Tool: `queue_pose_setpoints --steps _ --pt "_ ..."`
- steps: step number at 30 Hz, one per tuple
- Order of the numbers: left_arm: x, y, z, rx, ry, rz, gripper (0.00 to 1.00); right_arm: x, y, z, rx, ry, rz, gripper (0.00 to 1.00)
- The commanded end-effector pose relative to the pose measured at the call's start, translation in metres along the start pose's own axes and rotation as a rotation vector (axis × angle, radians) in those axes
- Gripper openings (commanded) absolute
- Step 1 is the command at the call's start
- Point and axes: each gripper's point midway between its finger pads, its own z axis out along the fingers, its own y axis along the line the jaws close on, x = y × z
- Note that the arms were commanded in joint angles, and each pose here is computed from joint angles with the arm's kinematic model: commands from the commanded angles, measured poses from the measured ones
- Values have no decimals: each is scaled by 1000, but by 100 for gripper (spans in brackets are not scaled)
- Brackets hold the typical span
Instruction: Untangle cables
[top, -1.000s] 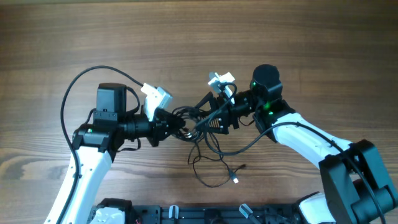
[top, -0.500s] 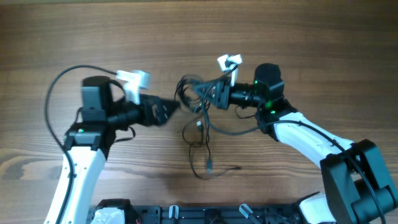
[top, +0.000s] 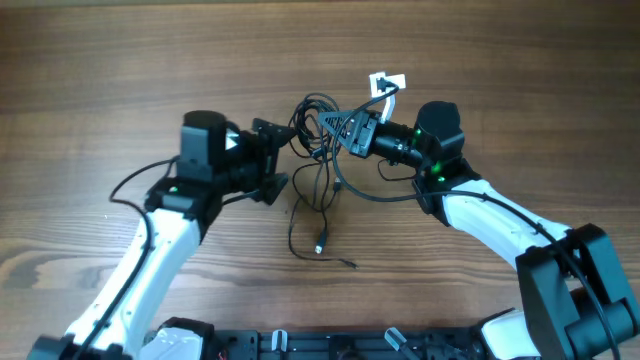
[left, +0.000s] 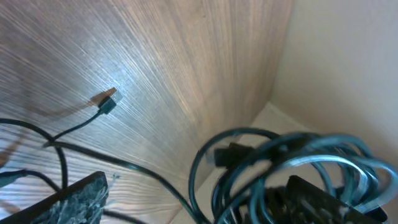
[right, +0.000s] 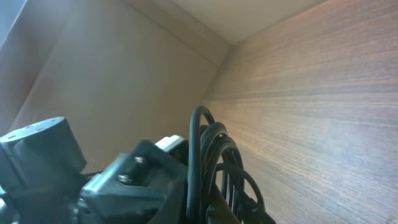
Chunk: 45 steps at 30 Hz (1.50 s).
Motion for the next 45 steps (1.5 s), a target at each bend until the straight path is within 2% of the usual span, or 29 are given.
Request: queue_pose_setpoints --steps 1,3,6,11,13,14,16,19,21,22,24,27,29,31,34,35,37,38,41,45 --pt "-5 -12 24 28 -39 7 86 5 3 3 -25 31 13 4" --pt "-1 -18 34 55 -24 93 82 6 3 3 -23 32 15 4" --pt "11 -17 47 53 3 159 62 6 3 3 -22 31 15 4" --pt "19 -17 48 56 36 169 58 4 -3 3 2 19 31 4" --pt "27 -21 47 75 80 210 54 3 -10 3 38 5 89 4" --pt "30 -20 48 72 84 231 47 4 -12 3 43 4 102 4" --pt "35 -19 50 68 91 244 39 3 -12 3 43 3 145 4" --pt "39 -16 51 57 95 246 4 3 -12 3 43 2 172 4" --pt "27 -1 52 -9 38 228 4 3 -12 3 43 2 171 6" --pt "18 9 52 -52 -9 263 4 3 -12 2 44 2 171 13" --pt "-1 21 44 -117 -61 405 4 9 -17 2 64 24 152 35" --pt "-26 14 13 -114 -126 566 4 21 -40 -5 142 80 31 67" --pt "-37 2 -12 -91 -181 701 4 29 -58 -14 198 121 -19 84" --pt "-40 -10 -38 -69 -239 858 4 36 -57 -23 154 184 -32 93" --pt "-38 -27 -73 -55 -352 1076 4 46 -20 -22 -48 265 -81 96" --pt "-40 -31 -79 -58 -387 1093 4 50 -7 -20 -108 286 -111 96" --pt "-50 -35 -92 -84 -482 1074 4 62 11 -12 -174 318 -153 96" --pt "-56 -35 -98 -95 -530 1018 4 68 16 -7 -180 326 -163 96" --pt "-70 -34 -107 -72 -616 779 4 95 28 23 -126 317 -196 99" --pt "-71 -32 -106 15 -615 466 4 105 30 53 18 199 -257 100"
